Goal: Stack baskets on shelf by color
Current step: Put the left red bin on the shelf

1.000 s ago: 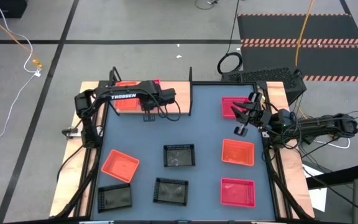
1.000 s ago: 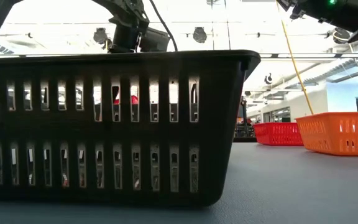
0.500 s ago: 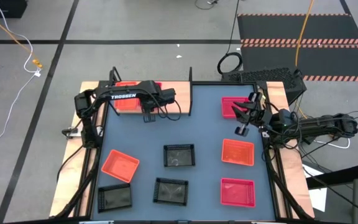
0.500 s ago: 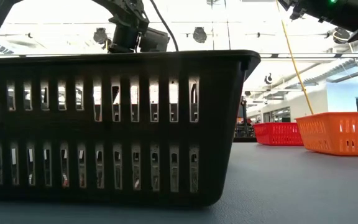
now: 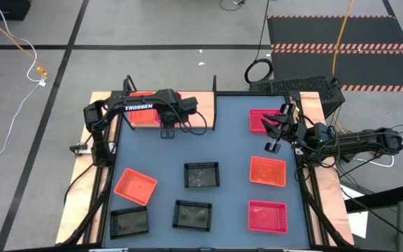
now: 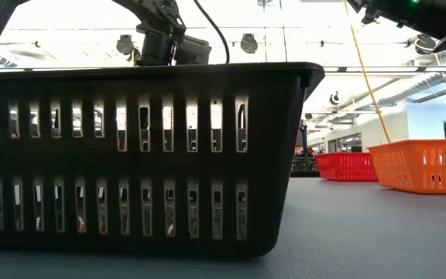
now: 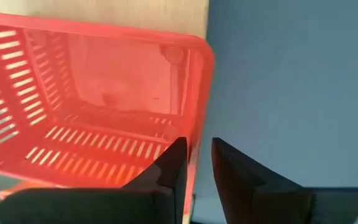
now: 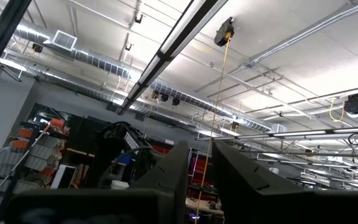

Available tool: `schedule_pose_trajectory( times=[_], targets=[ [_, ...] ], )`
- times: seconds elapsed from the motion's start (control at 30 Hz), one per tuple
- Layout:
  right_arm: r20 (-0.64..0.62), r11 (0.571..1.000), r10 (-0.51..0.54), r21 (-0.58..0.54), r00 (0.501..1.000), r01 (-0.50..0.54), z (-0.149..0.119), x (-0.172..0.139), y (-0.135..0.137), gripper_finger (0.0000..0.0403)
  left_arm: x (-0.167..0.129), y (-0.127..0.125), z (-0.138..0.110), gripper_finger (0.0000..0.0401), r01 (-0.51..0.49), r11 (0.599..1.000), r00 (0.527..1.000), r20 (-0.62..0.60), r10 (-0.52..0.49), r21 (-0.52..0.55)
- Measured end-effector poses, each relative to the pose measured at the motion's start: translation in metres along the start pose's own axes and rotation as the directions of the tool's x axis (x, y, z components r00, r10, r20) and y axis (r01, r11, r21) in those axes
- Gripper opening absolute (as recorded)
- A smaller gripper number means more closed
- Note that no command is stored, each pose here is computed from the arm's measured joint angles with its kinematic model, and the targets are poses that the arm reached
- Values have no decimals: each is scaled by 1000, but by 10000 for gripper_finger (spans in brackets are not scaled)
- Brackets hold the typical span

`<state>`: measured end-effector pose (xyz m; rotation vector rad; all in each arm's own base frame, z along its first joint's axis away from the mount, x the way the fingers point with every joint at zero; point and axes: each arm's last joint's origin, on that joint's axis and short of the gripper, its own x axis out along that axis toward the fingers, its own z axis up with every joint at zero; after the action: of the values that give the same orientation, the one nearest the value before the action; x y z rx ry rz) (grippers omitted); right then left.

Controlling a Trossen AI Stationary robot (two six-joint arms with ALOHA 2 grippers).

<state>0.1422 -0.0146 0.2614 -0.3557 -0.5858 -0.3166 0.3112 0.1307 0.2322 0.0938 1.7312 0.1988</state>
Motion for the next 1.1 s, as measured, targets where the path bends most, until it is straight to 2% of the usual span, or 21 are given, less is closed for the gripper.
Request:
schedule_pose_trajectory(
  times=[0.2,0.4,0.73,1.1],
  targets=[
    [0,1000,-1,0,1000,1,0,0,0,66,2,7,-2,43,4,997,1000,-2,-4,-77],
    [-1,1000,-1,0,1000,1,0,0,0,66,2,11,-3,14,3,995,1000,2,-3,-103],
    [-1,1000,-2,0,1000,2,0,0,0,66,2,11,-3,50,-1,999,1000,-1,1,-36],
    [-1,1000,-2,0,1000,2,0,0,0,66,1,11,-3,40,-89,996,996,-24,89,22]
  ],
)
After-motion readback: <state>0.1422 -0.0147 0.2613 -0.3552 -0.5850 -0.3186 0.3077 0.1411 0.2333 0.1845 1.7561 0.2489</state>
